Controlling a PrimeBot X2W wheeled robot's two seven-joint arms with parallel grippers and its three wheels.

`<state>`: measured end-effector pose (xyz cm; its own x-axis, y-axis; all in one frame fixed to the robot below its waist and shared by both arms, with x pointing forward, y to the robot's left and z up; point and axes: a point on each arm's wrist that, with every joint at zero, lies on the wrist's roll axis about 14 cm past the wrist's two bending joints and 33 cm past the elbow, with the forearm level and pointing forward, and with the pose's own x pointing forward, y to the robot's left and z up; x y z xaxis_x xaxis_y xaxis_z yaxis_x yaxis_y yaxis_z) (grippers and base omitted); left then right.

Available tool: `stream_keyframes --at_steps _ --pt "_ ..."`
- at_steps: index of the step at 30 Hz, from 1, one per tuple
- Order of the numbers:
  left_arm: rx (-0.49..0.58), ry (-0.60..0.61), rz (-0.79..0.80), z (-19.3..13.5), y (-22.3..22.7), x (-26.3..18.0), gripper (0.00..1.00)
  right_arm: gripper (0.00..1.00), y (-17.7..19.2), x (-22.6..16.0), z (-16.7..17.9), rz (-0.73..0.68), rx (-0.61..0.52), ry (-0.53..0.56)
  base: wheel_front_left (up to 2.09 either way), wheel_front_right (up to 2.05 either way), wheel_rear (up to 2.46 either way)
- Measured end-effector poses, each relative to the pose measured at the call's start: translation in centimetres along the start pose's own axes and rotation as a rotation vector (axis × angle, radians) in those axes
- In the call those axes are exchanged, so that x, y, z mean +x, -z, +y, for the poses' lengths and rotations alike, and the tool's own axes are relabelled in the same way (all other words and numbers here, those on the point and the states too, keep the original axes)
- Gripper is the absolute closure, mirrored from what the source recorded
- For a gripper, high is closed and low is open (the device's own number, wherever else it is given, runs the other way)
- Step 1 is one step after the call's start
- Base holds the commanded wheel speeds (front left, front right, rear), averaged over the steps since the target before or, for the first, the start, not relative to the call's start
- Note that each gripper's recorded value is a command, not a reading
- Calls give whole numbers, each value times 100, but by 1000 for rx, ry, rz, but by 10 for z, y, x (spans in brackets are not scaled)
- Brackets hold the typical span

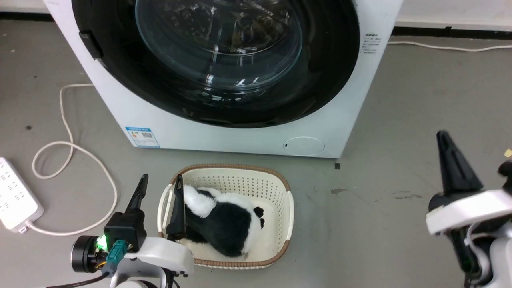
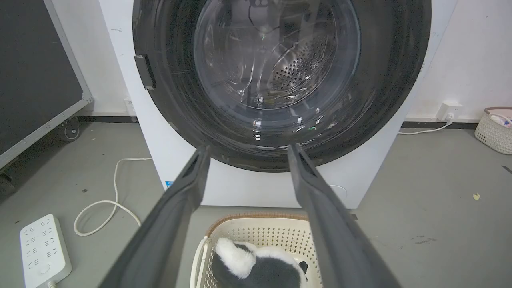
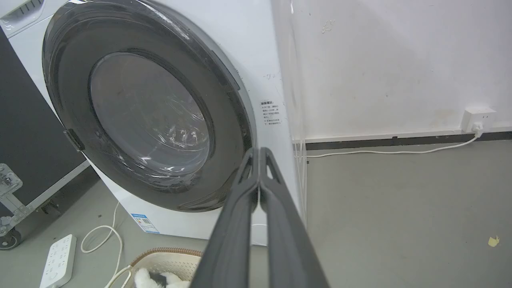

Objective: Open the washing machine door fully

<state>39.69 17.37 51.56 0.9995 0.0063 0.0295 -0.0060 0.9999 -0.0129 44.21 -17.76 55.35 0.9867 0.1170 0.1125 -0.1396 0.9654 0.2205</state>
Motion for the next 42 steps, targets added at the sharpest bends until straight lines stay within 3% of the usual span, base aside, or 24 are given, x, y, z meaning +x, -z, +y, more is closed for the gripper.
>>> stream_keyframes --at_steps 13,24,42 --pt "-9 -38 5 9 8 9 0 100 1 64 -6 40 216 10 0 0 0" --pt "-16 -71 19 16 19 13 0 100 37 128 -5 236 484 22 0 0 0" --pt "-17 -117 44 28 35 16 0 100 55 208 7 443 768 -18 0 0 0"
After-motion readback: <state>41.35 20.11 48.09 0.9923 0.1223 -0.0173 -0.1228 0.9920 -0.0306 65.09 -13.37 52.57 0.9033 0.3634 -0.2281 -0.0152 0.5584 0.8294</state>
